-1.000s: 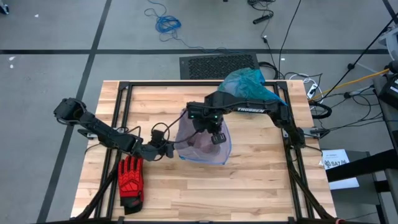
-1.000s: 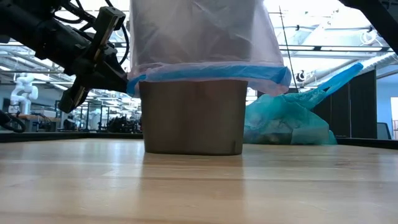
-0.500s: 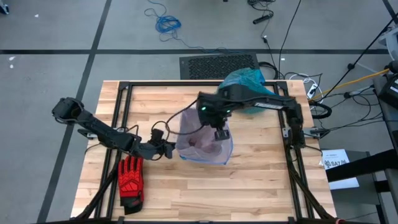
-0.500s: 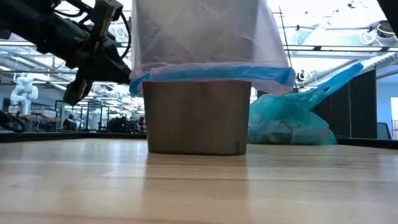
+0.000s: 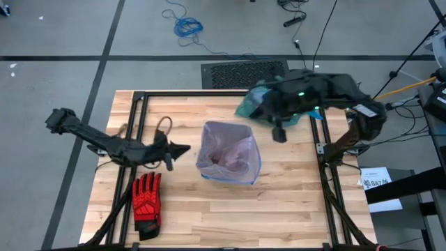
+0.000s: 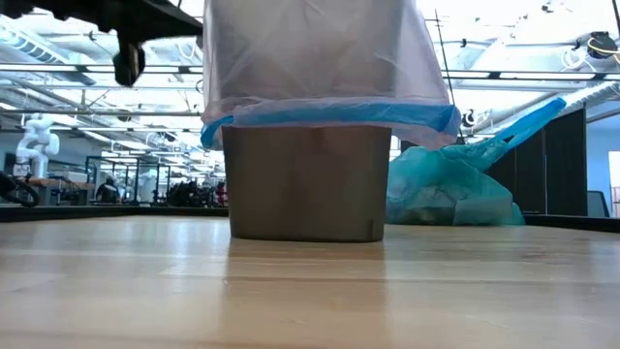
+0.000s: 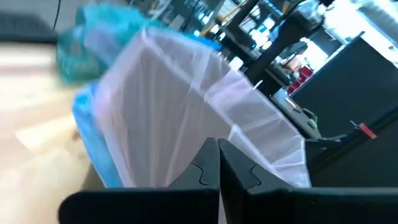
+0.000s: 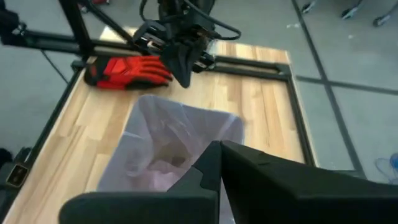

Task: Place trash/remove bag and relplace
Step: Return to Home Position

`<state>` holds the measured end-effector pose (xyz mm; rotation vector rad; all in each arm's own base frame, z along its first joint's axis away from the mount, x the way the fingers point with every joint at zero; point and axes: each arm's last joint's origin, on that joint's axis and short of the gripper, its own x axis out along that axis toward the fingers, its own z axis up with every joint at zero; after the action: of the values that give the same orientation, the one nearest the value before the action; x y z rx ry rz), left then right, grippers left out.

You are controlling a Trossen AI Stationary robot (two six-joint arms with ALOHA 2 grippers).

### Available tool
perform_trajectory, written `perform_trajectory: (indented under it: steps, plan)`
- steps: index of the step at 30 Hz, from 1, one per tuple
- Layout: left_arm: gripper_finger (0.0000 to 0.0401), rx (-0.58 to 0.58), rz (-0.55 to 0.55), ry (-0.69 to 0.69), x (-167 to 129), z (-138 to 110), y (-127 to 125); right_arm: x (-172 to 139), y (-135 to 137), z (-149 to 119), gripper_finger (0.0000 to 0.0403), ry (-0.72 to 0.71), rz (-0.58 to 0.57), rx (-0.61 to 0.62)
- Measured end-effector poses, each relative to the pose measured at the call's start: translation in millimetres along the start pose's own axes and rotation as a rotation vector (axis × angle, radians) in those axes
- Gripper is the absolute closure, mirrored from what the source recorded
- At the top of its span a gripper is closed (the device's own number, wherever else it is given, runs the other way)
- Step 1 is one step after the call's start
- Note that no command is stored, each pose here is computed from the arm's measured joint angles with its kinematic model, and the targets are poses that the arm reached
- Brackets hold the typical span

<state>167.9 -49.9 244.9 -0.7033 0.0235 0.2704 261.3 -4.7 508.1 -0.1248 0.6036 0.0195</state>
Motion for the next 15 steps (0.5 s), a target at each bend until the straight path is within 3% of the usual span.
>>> perform_trajectory:
  steps: [8,15]
  plan:
    - [0.0401,0.138,0.010,-0.068,-30.3,28.8,13.9,-36.2,1.9,-10.7,0.0403,-0.076,0.004,-0.008]
    - [0.0401,0.253,0.013,-0.125,-35.7,44.3,22.6,-15.2,6.9,-54.5,0.0403,-0.238,0.048,-0.002]
